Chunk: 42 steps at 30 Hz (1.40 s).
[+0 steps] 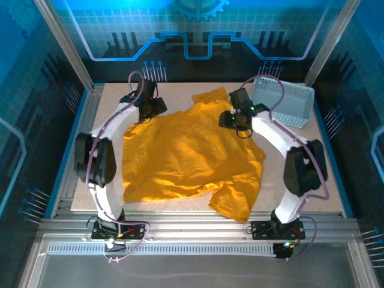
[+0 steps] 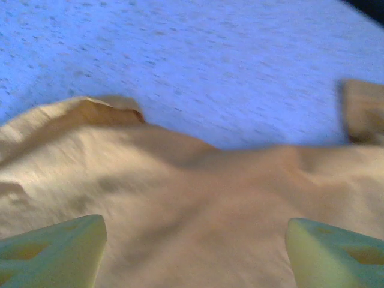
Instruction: Fold the inside-out t-shirt
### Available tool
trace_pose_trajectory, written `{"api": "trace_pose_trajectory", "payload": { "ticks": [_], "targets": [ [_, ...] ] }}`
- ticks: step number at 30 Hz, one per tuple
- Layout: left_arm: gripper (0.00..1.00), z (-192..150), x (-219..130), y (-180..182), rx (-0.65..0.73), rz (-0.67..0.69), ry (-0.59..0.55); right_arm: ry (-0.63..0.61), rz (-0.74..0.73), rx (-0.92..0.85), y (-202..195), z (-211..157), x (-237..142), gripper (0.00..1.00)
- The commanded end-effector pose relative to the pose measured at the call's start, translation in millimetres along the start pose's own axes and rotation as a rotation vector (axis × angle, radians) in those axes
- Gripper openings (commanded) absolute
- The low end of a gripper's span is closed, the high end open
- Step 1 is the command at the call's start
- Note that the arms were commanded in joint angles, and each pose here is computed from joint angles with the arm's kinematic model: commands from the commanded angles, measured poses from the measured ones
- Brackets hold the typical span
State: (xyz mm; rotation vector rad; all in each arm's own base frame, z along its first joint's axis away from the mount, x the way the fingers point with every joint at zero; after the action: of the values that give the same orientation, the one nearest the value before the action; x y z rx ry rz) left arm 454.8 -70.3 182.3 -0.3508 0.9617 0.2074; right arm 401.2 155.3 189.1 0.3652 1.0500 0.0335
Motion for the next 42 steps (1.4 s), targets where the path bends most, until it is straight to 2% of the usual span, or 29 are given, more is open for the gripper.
{"api": "trace_pose_trajectory", "payload": {
  "ticks": [1,7,10,16,18,25,28,35,38,42],
  "targets": [
    [0.79,-1,35,28,0.07,0.147,0.121,-0.002,-0.031,-0.101,15,24,27,0.53],
    [0.78,26,73,43,0.127,0.209,0.118,-0.022,-0.009,-0.166,39,57,58,0.53],
    [0.75,32,85,48,0.163,0.247,0.128,-0.012,-0.014,-0.185,45,64,70,0.53],
    [0.76,34,103,46,0.215,0.247,0.146,-0.013,-0.031,-0.206,48,72,91,0.53],
    [0.76,32,108,45,0.223,0.245,0.162,0.011,-0.056,-0.196,42,71,108,0.54],
    [0.75,25,116,46,0.226,0.235,0.205,-0.004,-0.106,-0.159,31,91,135,0.64],
    [0.64,24,119,52,0.2,0.251,0.229,0.005,-0.102,-0.16,30,95,149,0.68],
    [0.36,24,121,67,0.125,0.259,0.256,0.037,-0.091,-0.144,28,91,171,0.69],
    [0.25,27,116,72,0.099,0.255,0.248,0.052,-0.107,-0.119,19,89,178,0.64],
    [0.16,36,103,83,0.037,0.225,0.217,0.09,-0.153,-0.042,-4,87,182,0.54]
  ]
}}
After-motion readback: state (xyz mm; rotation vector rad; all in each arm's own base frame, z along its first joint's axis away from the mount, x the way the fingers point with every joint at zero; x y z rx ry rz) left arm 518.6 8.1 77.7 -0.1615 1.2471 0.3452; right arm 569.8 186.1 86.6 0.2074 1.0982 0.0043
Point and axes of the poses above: each hand's point on the last joint's axis, 136 mm out from that joint toward the fingers, its own x axis out along the fingers, its own y axis along the line the jaws close on, z = x × y, the point moved 6 cm from there along -x, back along the fingers, and after that the axes turned 7 degrees about x, right-handed, at the moved point
